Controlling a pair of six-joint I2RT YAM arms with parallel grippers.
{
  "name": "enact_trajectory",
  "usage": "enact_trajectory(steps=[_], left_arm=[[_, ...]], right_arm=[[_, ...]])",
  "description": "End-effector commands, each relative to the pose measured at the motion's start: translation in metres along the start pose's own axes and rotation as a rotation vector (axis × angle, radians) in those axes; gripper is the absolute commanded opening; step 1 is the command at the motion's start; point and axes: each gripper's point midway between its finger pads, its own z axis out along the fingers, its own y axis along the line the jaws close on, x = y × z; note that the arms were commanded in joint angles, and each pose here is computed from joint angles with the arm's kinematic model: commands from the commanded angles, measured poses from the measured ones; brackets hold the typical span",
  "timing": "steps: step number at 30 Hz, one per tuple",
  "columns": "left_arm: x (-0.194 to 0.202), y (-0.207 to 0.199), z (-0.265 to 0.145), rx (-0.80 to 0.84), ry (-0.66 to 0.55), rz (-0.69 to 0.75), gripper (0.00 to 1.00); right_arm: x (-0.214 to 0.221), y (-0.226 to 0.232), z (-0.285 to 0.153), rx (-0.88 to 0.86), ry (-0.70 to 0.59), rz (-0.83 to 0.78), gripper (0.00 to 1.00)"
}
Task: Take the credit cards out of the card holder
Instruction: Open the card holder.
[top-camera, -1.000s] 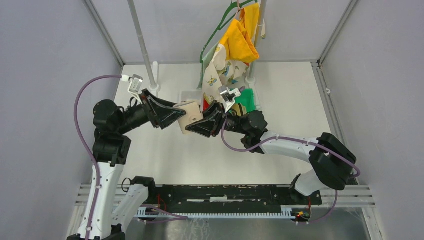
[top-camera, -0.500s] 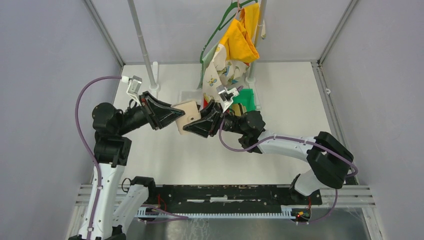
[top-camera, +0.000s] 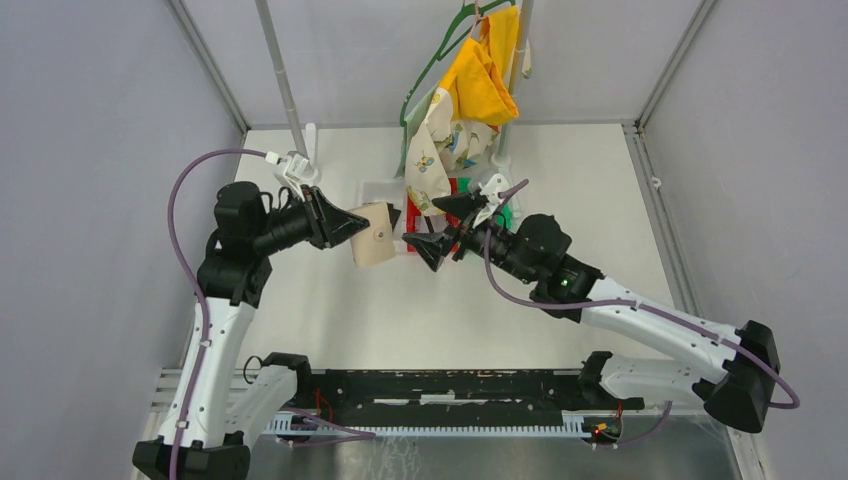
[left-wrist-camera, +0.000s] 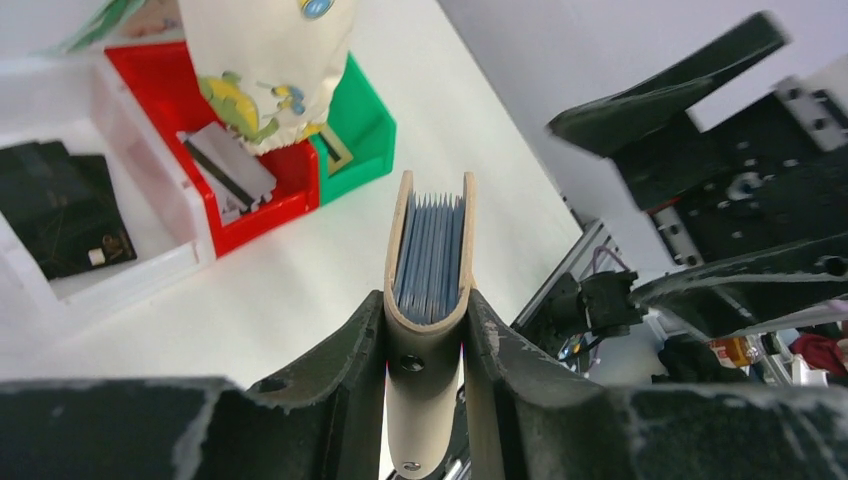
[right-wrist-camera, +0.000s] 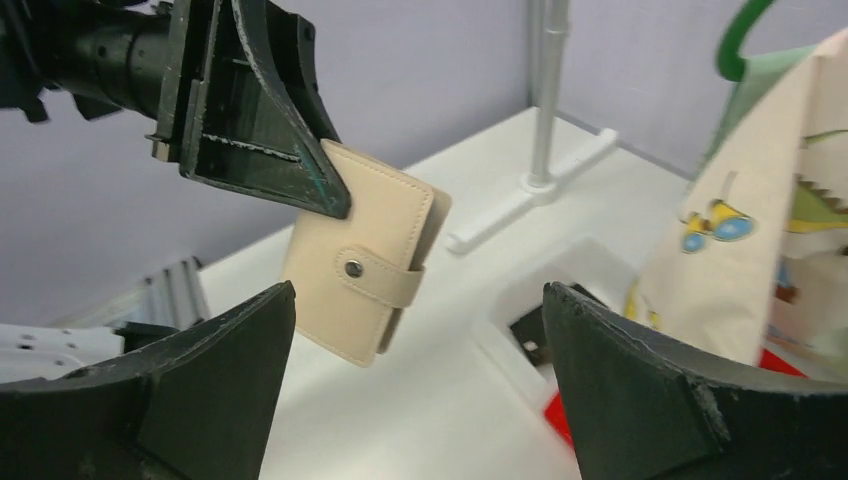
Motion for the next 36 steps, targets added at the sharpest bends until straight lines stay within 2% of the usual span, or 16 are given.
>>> enact_trajectory(steps=[1,2,5,7,10,16,25,36], left_arm=[[-0.005,0.004,-0.001,-0.025,0.032,0.093,0.02],[-0.004,0.009,0.0,-0.043,0.035,0.095,0.02],[-0.001,0.019,0.002,-0.077,0.034,0.082,0.02],[0.001,0.024,0.004,-0.092,0.036,0.063,0.02],[0.001,0.031,0.007,-0.119,0.04,0.036,0.02],[-0.003,0.034,0.006,-0.154,0.025,0.021,0.02],[-0.007,0.049,0.001,-0.26,-0.014,-0.023,0.02],[-0.015,0.041,0.0,-0.25,-0.032,-0.056,0.02]], right_arm=[[0.004,-0.027,-0.015,0.113,0.108,-0.207,0.97],[0.006,-0.031,-0.012,0.136,0.131,-0.192,0.93],[0.008,-0.032,0.007,0.181,0.212,-0.121,0.88],[0.022,-0.03,0.018,0.224,0.293,-0.128,0.88],[0.035,-0.02,0.027,0.263,0.302,-0.176,0.83],[0.049,-0.01,0.043,0.268,0.303,-0.208,0.64],[0.038,0.015,0.052,0.232,0.205,-0.264,0.63],[0.043,0.019,0.076,0.278,0.227,-0.349,0.55]])
